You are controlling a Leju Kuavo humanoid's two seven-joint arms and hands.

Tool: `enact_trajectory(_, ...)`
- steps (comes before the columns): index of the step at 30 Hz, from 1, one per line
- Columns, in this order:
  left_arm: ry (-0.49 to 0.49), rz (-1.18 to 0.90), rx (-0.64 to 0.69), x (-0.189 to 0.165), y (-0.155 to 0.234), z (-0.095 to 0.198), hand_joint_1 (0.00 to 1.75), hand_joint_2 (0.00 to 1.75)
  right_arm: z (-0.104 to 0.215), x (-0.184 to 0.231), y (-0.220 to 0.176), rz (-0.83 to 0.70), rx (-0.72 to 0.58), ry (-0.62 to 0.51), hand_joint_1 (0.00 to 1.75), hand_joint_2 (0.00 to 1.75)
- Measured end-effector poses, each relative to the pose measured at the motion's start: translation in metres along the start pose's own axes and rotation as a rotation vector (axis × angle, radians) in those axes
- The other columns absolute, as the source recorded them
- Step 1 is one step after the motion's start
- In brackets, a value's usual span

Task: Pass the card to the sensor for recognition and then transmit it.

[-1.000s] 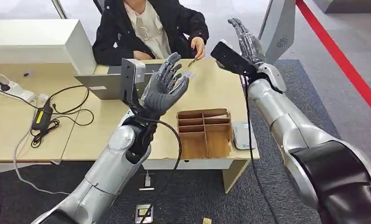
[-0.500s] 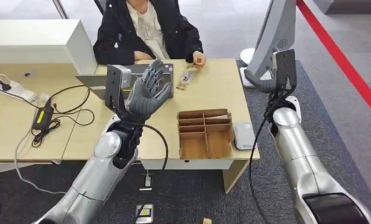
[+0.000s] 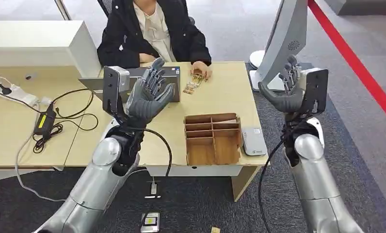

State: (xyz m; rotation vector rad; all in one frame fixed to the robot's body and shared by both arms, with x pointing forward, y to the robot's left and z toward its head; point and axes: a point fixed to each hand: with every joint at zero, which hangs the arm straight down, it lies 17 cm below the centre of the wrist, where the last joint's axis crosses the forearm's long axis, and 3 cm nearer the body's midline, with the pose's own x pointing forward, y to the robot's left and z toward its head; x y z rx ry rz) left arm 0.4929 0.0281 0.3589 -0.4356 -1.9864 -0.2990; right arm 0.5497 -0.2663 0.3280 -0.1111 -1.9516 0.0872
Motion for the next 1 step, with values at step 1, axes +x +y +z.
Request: enact_trajectory(1,-0.004,0.003,0.006,0.0008,0.0010,-0.0001,0.00,1.75,0.0013,0.0011,0.0012,-0.008,0.005,-0.002,0.00,1.75)
